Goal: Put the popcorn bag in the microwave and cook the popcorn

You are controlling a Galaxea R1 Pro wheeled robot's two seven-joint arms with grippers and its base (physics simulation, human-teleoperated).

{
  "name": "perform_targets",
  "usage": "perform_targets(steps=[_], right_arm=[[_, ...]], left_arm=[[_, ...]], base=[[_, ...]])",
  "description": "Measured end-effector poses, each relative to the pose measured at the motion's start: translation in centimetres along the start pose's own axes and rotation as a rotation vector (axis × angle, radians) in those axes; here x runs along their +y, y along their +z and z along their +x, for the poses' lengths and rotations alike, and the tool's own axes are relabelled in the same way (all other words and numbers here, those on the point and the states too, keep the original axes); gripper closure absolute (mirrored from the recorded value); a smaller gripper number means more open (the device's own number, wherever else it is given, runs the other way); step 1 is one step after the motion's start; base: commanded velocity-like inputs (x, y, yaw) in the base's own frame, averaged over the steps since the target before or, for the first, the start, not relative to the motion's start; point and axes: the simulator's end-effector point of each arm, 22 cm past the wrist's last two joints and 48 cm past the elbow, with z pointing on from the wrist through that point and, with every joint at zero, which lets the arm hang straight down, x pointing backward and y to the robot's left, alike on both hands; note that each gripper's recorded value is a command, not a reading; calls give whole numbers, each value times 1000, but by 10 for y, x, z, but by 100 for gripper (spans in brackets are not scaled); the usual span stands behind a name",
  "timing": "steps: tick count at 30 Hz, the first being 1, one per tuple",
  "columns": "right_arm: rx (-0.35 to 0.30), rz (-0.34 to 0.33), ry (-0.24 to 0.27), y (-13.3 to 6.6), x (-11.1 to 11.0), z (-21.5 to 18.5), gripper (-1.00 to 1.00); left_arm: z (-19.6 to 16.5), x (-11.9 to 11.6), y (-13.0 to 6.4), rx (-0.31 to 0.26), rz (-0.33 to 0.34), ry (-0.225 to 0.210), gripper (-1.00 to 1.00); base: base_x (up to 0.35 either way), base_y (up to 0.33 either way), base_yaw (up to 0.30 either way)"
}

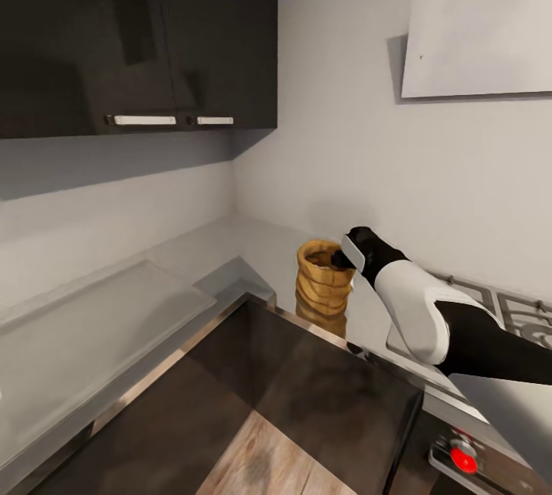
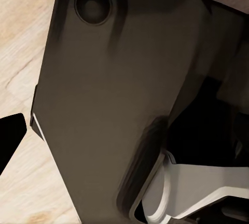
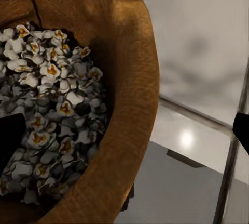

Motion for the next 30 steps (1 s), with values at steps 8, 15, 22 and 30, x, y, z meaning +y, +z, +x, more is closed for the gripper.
perform_targets(steps=[8, 15, 22, 30], right_arm=[[0, 12, 12, 3, -12, 0, -100], [42, 12, -3, 10, -11, 18, -100], [51, 11, -6, 11, -10, 23, 100], [48, 28, -31, 11, -13, 22, 100]], left_arm=[[0, 0, 0, -1, 0, -1, -100], [0, 0, 0, -1, -1, -4, -100], [0, 0, 0, -2, 0, -4, -100], [0, 0, 0, -2, 0, -4, -100]], base=[[94, 0, 0], [2, 0, 0], [0, 0, 0], [0, 0, 0]])
